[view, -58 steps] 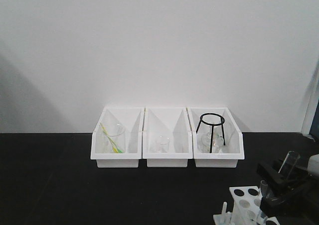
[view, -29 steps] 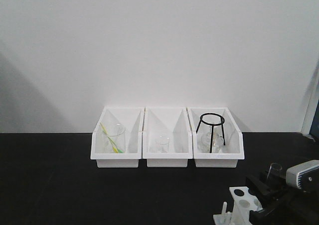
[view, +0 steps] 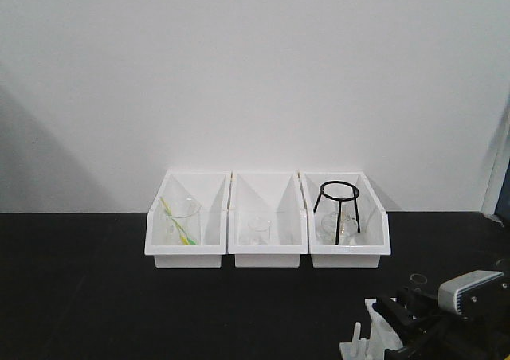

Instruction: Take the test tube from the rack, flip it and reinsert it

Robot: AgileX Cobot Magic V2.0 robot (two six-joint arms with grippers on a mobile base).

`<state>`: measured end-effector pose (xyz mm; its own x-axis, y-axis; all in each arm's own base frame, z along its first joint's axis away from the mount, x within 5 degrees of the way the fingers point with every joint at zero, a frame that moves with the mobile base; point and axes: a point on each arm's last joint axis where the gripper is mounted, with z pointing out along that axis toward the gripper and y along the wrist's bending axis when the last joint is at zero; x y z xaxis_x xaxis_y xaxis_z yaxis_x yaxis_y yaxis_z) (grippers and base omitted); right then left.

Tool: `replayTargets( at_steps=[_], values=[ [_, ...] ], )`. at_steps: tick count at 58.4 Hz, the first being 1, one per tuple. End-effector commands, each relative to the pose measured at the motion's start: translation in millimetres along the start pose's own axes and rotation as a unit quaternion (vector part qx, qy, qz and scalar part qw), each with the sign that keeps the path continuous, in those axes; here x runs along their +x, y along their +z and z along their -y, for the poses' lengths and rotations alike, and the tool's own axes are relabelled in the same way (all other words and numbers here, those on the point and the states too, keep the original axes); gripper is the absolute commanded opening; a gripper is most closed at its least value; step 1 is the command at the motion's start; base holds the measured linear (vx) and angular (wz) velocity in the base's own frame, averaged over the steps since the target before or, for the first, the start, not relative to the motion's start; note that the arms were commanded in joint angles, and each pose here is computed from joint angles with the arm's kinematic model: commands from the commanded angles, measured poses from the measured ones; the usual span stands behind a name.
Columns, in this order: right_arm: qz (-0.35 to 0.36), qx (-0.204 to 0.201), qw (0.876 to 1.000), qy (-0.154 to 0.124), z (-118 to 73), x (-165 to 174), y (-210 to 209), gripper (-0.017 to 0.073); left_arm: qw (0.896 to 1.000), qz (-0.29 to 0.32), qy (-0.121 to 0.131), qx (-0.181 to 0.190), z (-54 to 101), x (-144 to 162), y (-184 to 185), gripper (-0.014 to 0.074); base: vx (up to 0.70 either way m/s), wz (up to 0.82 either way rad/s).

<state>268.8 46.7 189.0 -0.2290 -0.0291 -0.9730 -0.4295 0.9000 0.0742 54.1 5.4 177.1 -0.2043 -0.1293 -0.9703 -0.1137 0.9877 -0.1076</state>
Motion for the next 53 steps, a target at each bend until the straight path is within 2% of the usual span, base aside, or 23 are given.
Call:
replayTargets(
  at_steps=[1, 22, 29, 38, 53],
  values=[
    [0.058, -0.011, 0.998, -0.004, 0.8, -16, 3, -0.0009, 0.999, 0.047, -0.001, 0.011, 1.8, -8, -1, -0.0006, 0.00, 0.00],
    [0.040, -0.012, 0.999, 0.008, 3.0, -4, 9, 0.0001, 0.999, 0.047, -0.001, 0.011, 1.8, -8, -1, -0.0006, 0.00, 0.00],
    [0.038, -0.011, 0.999, 0.008, 3.1, -4, 9, 0.0034, 0.999, 0.047, -0.001, 0.011, 1.8, -8, -1, -0.0006, 0.00, 0.00],
    [0.034, -0.014, 0.999, 0.006, 2.6, -3, 9, 0.0132, 0.999, 0.047, -0.001, 0.011, 1.8, -8, -1, -0.0006, 0.00, 0.00],
    [0.030, -0.039, 0.999, -0.012, -1.9, -2, 9, 0.0388, 0.999, 0.047, -0.001, 0.011, 1.8, -8, -1, -0.0006, 0.00, 0.00]
  ],
)
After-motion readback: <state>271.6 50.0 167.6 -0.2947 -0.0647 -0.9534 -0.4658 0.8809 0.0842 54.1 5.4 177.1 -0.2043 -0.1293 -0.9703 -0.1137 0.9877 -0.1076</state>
